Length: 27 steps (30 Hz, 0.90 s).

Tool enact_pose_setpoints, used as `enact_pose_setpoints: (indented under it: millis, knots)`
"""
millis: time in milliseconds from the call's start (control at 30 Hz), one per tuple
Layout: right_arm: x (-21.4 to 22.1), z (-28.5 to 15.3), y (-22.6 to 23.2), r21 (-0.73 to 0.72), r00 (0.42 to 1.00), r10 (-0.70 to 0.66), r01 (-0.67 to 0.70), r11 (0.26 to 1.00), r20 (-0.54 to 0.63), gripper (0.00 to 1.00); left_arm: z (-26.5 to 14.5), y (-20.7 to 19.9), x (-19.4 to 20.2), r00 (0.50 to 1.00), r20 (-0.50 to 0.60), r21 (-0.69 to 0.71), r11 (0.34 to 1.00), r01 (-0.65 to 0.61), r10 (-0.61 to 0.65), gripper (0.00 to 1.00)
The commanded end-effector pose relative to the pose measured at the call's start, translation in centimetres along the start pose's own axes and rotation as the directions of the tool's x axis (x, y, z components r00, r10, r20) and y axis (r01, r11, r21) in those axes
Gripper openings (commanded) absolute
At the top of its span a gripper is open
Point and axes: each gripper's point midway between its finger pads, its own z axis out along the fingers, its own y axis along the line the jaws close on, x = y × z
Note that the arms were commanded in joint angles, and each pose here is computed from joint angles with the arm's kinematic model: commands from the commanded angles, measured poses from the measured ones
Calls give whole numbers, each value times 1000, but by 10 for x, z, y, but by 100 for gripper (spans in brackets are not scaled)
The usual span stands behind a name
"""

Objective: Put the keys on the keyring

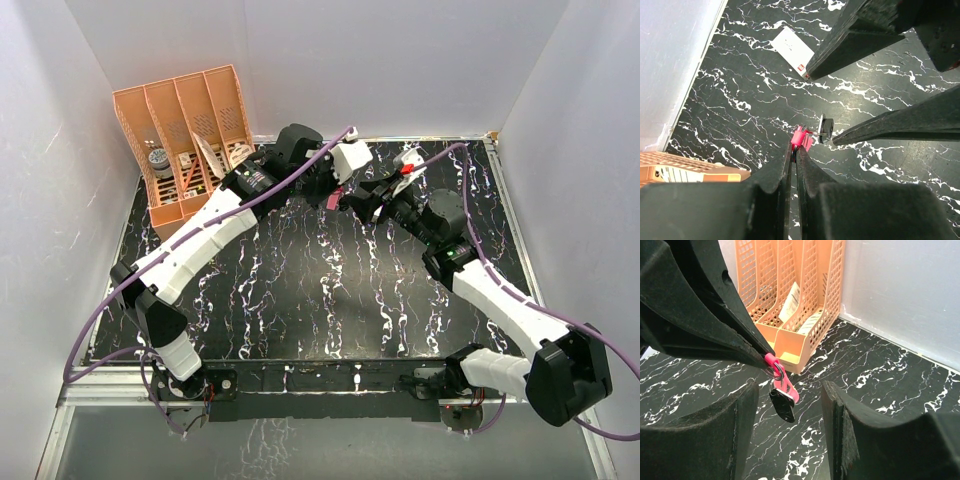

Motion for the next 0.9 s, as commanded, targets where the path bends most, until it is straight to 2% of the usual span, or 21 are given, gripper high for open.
enact_pose_setpoints:
  millis: [0,500,733,867]
  knots:
    - [-20,6,8,-59,998,-24,28,998,63,51,-13,2,-15,999,39,14,1000,-11,10,0]
    - [-15,12,7,-66,998,-18,22,998,58,45,-16,-10,-13,999,31,88,996,-34,32,0]
    - [-15,12,7,-71,998,-22,26,997,56,34,-15,-16,-10,999,24,119,992,-42,40,0]
    - [-15,11,9,-77,998,-26,30,997,59,33,-15,-18,-9,999,26,131,990,-46,43,0]
